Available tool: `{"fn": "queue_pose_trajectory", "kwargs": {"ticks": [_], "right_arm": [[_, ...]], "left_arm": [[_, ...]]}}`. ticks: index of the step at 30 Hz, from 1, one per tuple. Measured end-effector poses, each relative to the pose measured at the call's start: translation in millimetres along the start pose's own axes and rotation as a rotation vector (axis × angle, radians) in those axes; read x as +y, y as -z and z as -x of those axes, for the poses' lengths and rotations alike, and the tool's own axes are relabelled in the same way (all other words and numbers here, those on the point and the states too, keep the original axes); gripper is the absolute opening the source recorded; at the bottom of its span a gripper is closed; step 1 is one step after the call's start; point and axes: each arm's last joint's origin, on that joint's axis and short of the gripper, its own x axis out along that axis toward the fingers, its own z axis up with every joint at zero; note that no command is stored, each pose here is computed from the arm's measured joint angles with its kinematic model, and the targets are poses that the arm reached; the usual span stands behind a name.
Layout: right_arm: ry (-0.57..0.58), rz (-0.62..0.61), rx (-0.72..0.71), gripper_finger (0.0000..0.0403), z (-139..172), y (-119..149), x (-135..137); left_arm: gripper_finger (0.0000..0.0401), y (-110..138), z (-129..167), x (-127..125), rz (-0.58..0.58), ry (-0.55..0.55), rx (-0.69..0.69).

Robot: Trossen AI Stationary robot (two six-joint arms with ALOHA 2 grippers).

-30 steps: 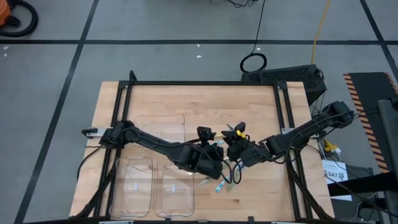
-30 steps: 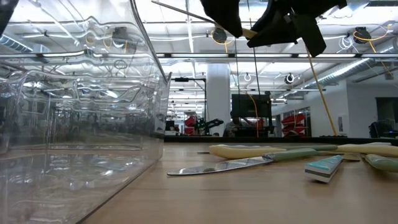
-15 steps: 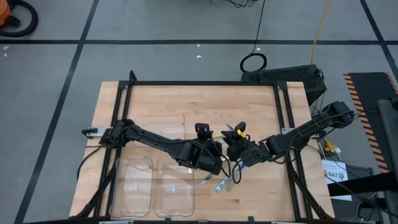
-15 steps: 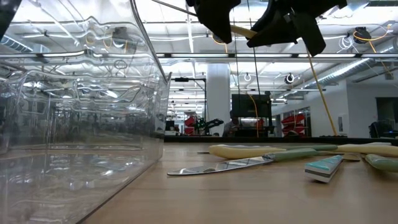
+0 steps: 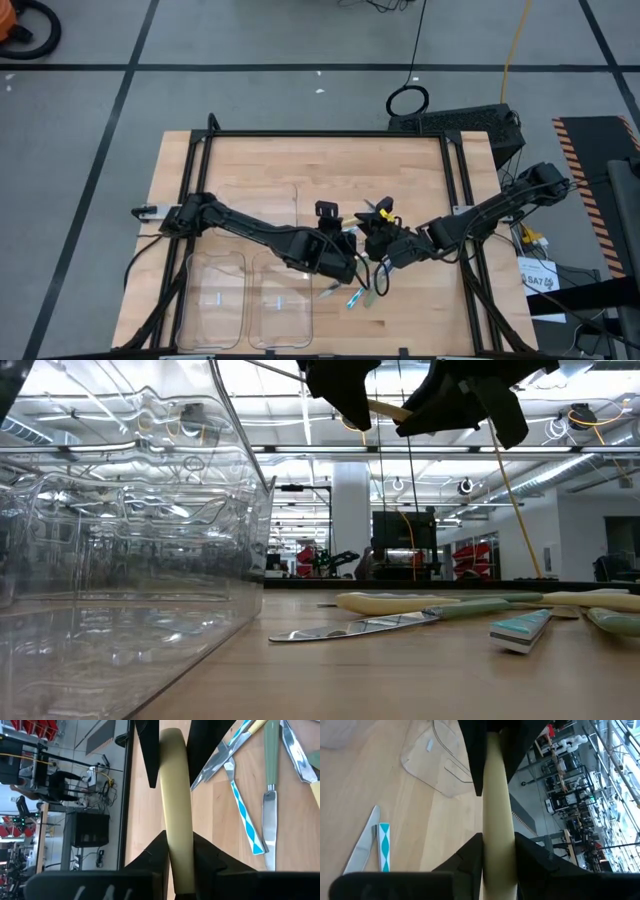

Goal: Sort silverware by color (type)
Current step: Put the top left yellow table knife into the bottom left transparent bin

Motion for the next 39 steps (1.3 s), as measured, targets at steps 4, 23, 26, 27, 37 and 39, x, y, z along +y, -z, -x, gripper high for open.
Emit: {"fn": "queue_pose_trajectory", "kwargs": {"ticks": [4,23,26,27,37,39], "right_arm": [[0.006,-0.044,-0.003,0.0117,0,-1,-1],[0.093,-0.070,0.032,0.0235,6,0,-3],[0.092,-0.078,0.029,0.0232,7,0,-4],[0.091,-0.076,0.029,0.0232,7,0,-3],[0.085,-0.095,0.021,0.0231,8,0,-3],[0.084,-0.099,0.021,0.0231,8,0,-2]], "left_arm": [[0.0050,1,4,-3,0.032,-0.002,-0.002],[0.0050,29,77,-20,0.148,-0.068,0.073],[0.0050,33,93,-29,0.142,-0.102,0.026],[0.0050,35,101,-31,0.133,-0.113,-0.004],[0.0050,62,173,-40,0.207,-0.167,-0.270],[0.0050,71,177,-40,0.225,-0.181,-0.298]]}}
